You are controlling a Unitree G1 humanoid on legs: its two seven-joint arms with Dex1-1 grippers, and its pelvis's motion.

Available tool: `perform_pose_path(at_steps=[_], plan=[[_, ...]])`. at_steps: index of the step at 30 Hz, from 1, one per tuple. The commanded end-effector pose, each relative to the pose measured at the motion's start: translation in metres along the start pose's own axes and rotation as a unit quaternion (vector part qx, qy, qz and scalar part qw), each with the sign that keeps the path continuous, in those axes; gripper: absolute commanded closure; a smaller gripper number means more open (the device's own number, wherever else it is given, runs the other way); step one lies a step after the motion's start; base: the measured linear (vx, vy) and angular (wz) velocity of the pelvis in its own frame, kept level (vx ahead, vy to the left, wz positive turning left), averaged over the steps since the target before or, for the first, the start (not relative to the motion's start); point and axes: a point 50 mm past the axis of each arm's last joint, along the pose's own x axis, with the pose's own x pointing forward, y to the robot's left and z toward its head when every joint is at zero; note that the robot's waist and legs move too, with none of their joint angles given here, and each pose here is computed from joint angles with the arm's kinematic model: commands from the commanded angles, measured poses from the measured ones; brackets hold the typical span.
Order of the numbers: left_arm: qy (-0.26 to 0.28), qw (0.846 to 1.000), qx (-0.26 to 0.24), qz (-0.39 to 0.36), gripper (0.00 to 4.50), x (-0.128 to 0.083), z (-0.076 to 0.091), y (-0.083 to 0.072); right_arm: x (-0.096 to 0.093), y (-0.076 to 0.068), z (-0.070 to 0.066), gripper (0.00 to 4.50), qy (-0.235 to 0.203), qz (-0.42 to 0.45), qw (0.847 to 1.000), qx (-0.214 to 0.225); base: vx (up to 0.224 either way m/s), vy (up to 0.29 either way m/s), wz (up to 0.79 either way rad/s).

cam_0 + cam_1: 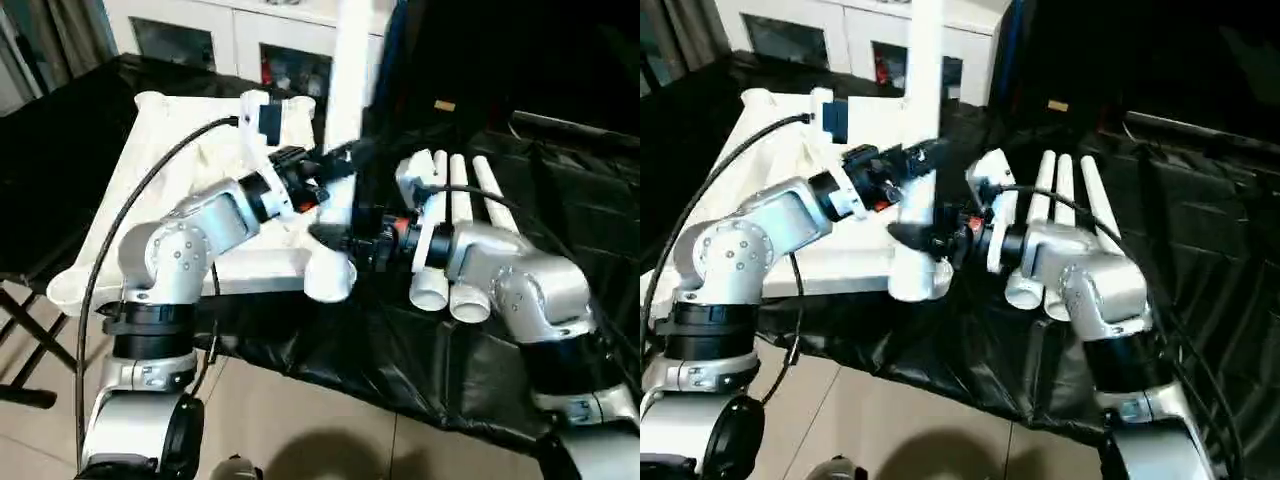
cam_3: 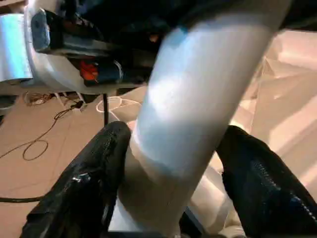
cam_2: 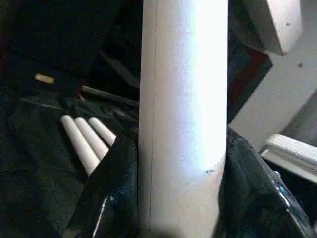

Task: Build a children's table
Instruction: Pick table leg

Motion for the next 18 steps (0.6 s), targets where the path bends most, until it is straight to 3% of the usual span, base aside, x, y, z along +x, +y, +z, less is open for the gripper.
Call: perform_pose_path(at_steps=[1, 10, 18], plan=[[-0.007, 1.0, 0.021, 0.016, 2.64, 0.002, 0.004, -0.002, -0.005, -0.007, 0.002, 1.42, 0.008, -0.034, 0.999, 0.012, 0.0, 0.0, 0.0], [-0.006, 0.999, 0.036, 0.015, 2.64, 0.006, 0.001, -0.009, 0.0, -0.001, -0.001, 1.42, 0.021, -0.034, 0.999, 0.015, 0.0, 0.0, 0.0], [0.005, 0.999, 0.045, -0.008, 2.64, 0.007, -0.001, -0.012, 0.004, 0.0, -0.006, 1.42, 0.033, -0.007, 0.998, 0.043, 0.0, 0.0, 0.0]])
